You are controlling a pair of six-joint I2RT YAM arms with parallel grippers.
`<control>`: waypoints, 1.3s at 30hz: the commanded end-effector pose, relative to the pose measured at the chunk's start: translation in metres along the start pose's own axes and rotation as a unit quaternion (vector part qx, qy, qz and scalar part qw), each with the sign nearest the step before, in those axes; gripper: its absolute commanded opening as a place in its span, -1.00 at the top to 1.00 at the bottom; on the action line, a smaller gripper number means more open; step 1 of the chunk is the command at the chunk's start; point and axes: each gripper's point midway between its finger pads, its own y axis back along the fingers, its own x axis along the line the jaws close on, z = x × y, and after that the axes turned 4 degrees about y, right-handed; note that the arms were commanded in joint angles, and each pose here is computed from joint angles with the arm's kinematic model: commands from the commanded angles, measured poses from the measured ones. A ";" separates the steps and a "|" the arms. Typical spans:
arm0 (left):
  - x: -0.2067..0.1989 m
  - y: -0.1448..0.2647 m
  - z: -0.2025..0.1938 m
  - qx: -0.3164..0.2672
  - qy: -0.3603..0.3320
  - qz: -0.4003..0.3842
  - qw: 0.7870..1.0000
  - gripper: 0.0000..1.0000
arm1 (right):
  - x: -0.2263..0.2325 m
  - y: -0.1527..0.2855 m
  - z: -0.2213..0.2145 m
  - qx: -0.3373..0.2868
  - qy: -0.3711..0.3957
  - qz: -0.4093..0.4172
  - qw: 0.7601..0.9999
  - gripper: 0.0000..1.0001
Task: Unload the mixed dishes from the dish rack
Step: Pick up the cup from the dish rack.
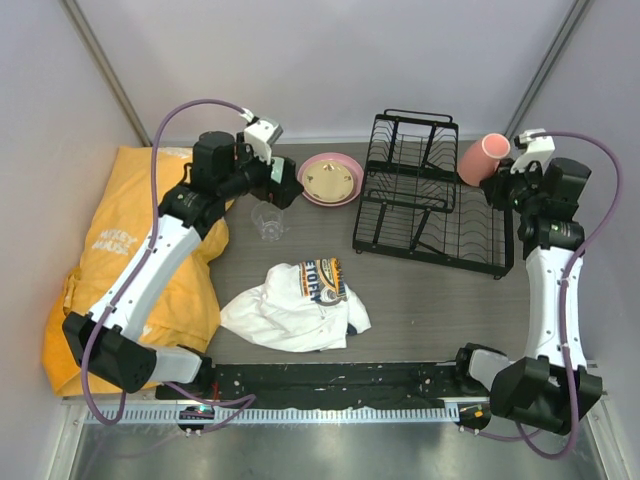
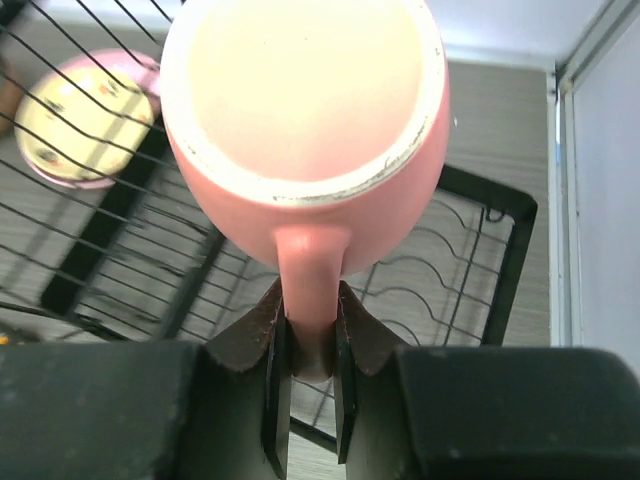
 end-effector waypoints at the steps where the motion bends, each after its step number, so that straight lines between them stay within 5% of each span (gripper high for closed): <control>1: -0.030 0.010 0.048 -0.077 0.029 -0.074 0.994 -0.99 | 0.026 0.044 0.094 -0.129 0.016 0.042 0.991 0.95; 8: -0.070 0.023 0.076 -0.118 0.067 -0.177 0.975 -0.97 | 0.067 0.072 0.128 -0.182 -0.015 0.137 0.974 0.95; 21: -0.125 0.023 0.102 -0.103 0.149 -0.332 0.926 -0.85 | 0.122 0.118 0.180 -0.269 -0.026 0.286 0.919 0.95; 39: -0.184 0.026 0.140 -0.121 0.198 -0.446 0.865 -0.72 | 0.206 0.114 0.178 -0.246 -0.027 0.385 0.889 0.95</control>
